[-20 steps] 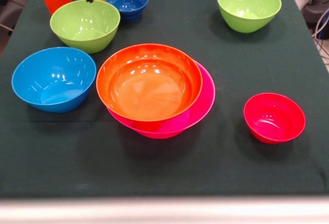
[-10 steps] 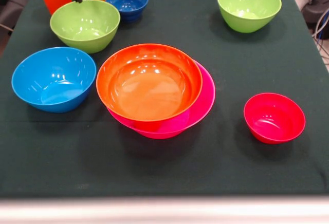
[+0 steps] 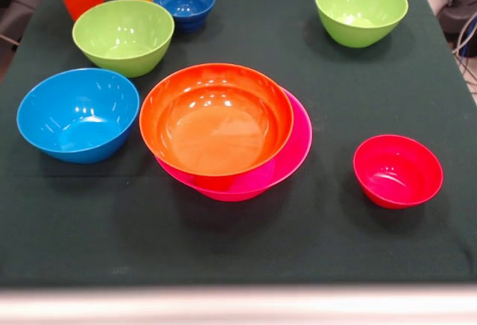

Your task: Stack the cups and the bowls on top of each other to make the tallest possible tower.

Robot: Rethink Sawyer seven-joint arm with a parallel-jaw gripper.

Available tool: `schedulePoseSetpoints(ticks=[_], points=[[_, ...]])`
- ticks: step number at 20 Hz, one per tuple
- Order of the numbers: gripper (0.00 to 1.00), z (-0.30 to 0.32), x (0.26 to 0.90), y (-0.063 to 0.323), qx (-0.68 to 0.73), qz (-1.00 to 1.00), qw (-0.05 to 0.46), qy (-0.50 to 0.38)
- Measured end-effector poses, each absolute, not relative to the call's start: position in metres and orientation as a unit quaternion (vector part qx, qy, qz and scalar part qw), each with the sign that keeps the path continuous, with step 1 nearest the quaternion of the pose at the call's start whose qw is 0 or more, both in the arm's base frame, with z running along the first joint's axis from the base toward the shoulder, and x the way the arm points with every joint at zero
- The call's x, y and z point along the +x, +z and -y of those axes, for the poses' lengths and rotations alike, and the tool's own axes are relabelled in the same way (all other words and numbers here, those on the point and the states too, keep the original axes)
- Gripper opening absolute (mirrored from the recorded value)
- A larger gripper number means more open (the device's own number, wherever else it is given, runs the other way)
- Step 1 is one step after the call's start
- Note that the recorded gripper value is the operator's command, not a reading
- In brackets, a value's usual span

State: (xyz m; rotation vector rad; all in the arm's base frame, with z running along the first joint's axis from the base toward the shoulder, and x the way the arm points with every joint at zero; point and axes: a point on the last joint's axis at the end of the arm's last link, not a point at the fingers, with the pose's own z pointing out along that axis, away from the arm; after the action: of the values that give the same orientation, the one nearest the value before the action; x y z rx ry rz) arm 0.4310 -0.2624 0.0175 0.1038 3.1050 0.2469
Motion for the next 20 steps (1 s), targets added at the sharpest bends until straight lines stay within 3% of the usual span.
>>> schedulePoseSetpoints(ticks=[12,20], points=[[1.00,0.351,0.303,0.006,0.149,-0.987,-0.004,0.052],[1.00,0.347,0.299,0.006,0.144,-0.988,-0.017,0.045]])
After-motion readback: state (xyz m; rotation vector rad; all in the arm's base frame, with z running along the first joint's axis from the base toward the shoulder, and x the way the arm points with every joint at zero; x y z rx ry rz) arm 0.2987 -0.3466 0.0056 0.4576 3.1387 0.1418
